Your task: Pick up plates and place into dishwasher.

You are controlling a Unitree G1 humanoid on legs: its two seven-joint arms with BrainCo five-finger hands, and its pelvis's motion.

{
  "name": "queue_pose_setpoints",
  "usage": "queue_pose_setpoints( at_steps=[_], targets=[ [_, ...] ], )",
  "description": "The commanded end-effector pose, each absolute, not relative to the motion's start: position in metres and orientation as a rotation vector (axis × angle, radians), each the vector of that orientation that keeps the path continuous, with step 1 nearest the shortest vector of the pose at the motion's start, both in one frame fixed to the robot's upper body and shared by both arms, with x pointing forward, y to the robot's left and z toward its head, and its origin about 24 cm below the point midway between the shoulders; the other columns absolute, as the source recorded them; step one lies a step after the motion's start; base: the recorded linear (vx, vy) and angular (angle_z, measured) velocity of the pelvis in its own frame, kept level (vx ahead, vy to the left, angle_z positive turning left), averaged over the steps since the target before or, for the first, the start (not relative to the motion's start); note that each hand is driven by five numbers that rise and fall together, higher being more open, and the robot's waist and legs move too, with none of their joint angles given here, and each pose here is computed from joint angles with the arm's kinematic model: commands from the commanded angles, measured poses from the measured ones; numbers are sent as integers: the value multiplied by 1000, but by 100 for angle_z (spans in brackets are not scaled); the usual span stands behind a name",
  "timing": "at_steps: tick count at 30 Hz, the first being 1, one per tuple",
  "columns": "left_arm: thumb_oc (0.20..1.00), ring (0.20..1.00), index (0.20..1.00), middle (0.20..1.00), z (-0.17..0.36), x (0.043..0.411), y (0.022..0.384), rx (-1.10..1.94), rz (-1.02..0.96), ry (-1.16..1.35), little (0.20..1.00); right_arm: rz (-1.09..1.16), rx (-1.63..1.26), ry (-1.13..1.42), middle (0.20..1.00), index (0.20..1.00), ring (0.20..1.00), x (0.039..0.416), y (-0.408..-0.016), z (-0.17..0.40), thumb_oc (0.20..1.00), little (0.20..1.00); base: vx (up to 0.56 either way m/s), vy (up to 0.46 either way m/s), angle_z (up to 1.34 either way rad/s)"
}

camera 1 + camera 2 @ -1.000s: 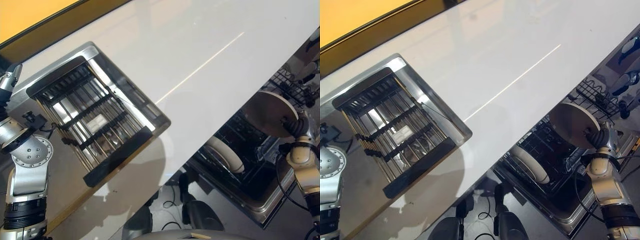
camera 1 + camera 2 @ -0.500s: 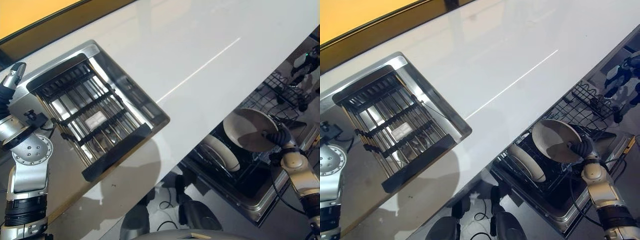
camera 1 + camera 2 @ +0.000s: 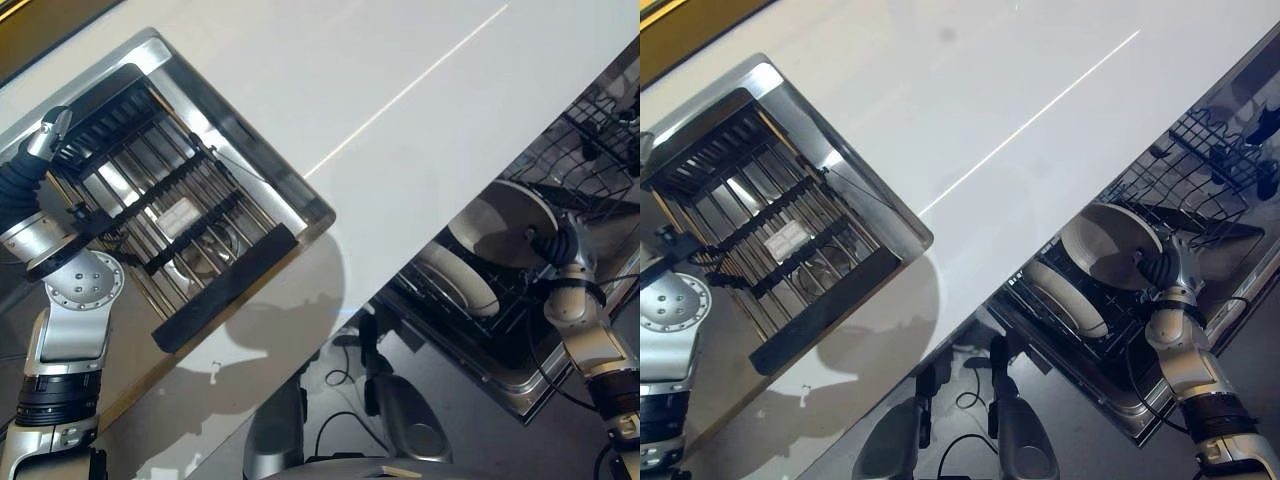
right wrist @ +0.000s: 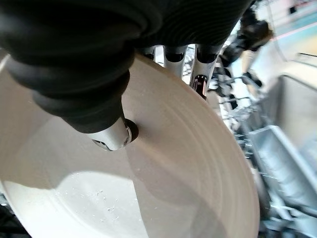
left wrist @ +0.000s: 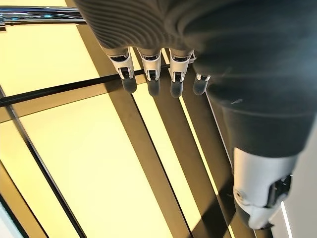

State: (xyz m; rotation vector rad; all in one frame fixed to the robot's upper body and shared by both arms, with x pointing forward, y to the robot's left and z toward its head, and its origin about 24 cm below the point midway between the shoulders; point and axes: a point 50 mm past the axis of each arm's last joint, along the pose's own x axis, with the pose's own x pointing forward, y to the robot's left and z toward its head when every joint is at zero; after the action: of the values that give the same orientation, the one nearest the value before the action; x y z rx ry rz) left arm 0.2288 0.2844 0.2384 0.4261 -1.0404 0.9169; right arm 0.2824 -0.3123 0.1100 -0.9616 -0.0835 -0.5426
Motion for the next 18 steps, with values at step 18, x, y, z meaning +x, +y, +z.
queue_pose_setpoints(
  at_steps=[18],
  targets=[
    [1000,1000,1000,1000,242,226,290,483,908,-1065,1000,-749,-1073,-277,200,200,200,278,-342,172,200,200,10,1,1]
  ],
)
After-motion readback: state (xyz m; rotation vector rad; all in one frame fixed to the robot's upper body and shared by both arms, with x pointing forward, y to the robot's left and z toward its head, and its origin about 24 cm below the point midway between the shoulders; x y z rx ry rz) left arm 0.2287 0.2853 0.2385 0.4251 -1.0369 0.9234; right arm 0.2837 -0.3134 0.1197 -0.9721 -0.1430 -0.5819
